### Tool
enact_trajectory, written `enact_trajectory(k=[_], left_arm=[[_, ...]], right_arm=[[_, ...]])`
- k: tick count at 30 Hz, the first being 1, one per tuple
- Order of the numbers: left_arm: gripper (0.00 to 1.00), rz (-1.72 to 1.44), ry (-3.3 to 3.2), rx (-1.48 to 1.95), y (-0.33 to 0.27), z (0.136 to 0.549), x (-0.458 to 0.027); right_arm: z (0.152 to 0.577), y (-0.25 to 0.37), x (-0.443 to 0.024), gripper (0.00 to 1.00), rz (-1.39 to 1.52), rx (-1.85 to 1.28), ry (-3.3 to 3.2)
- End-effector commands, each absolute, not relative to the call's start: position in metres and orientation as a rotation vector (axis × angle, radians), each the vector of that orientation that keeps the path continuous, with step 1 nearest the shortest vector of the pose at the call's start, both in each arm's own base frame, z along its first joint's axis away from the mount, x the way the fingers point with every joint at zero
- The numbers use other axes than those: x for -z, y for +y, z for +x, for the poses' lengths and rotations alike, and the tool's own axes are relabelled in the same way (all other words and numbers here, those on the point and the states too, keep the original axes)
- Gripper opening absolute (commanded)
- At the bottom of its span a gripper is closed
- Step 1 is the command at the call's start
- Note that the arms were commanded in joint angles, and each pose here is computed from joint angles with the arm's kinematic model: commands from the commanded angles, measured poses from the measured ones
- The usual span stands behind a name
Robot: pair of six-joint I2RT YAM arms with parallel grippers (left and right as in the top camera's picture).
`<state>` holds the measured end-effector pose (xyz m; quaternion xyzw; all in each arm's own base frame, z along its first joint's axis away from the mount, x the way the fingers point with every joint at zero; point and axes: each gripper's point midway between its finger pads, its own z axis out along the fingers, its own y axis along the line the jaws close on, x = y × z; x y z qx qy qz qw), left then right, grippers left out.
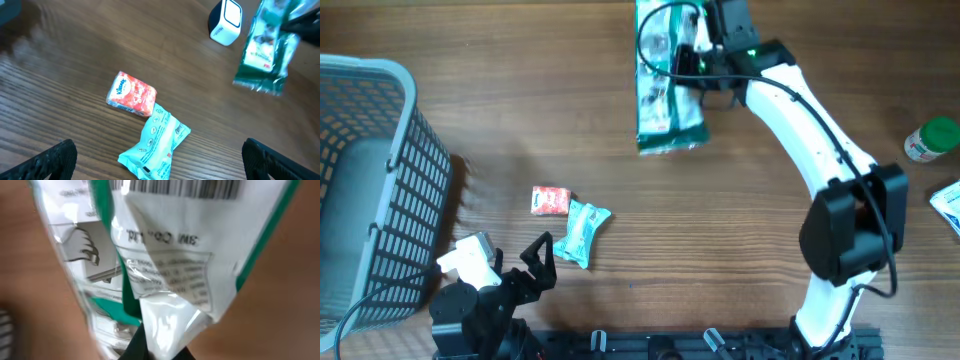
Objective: Scan the item barcode
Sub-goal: 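Lift the 3M pack up to the scanner, then hold the 3M pack barcode in front of the white scanner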
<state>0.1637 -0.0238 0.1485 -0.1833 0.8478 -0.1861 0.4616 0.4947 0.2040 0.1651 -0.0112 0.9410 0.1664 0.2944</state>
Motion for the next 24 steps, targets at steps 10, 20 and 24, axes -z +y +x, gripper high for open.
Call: enact_trajectory(k=[10,20,24], left_arm=[[1.0,-0.449,2.076,0.475,-0.026,0.164,-0.15],[1.0,-0.449,2.076,0.475,-0.026,0.164,-0.15],[1.0,-0.448,2.076,0.475,-0.026,0.164,-0.15]], right_arm=[[0.557,0.083,-0.252,0.05,-0.069,1.516,1.809],[0.548,0.143,-0.148,0.05,-0.37,1.721,1.86],[0.547,0.147,-0.12,0.05,-0.509,1.801,1.872]])
